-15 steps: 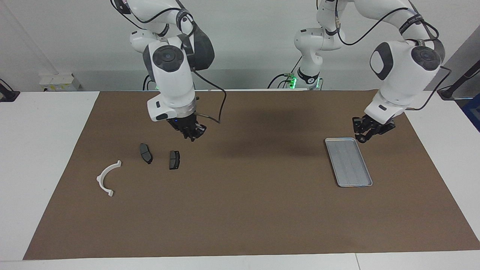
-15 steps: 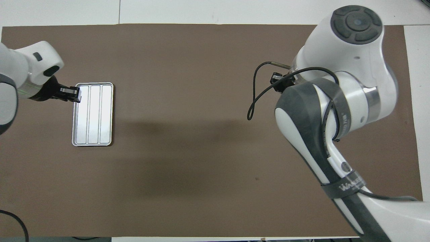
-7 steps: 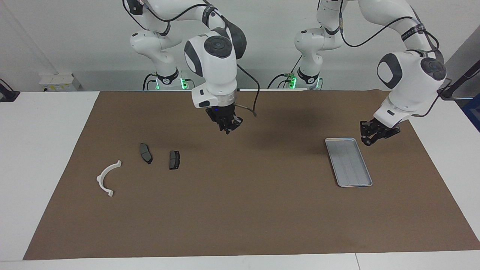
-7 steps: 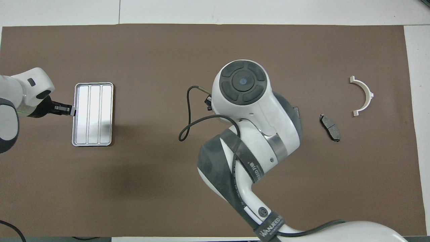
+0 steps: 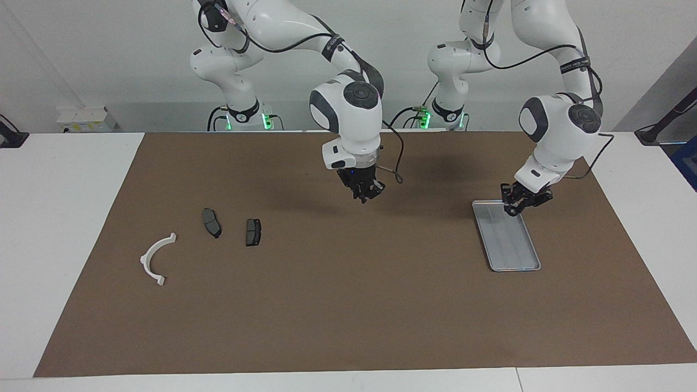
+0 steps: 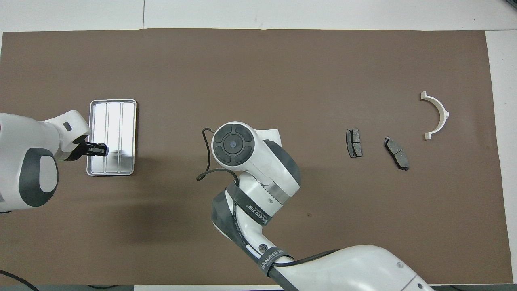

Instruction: Pick bearing gear from pile to tray

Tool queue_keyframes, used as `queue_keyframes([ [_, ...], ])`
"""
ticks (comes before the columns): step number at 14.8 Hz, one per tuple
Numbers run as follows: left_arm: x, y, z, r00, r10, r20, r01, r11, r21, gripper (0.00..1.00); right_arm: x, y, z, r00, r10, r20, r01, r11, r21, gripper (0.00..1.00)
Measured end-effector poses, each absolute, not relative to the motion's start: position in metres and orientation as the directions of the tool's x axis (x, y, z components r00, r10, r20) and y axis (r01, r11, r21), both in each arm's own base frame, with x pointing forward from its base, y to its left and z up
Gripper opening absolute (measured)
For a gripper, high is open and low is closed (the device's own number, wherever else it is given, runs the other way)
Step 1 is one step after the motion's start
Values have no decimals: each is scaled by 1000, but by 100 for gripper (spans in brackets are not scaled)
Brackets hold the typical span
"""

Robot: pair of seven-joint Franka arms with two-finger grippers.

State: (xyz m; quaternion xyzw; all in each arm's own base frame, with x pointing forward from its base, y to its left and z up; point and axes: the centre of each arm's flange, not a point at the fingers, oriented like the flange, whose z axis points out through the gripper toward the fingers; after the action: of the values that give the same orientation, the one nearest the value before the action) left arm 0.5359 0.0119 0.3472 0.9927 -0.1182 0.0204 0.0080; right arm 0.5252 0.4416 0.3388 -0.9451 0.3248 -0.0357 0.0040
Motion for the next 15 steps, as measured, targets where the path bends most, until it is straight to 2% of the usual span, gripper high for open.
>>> queue_keyframes([
  [2, 533, 11, 341, 971, -236, 47, -237, -972, 9, 34, 525, 447, 307, 788, -612, 61, -612, -790, -15, 24],
  [4, 528, 10, 333, 970, -236, 51, -237, -972, 8, 34, 527, 446, 294, 787, -614, 60, -615, -788, -6, 24],
  [15, 516, 4, 305, 968, -246, 52, -247, -969, 6, 34, 534, 443, 290, 781, -621, 66, -619, -784, -40, 24],
])
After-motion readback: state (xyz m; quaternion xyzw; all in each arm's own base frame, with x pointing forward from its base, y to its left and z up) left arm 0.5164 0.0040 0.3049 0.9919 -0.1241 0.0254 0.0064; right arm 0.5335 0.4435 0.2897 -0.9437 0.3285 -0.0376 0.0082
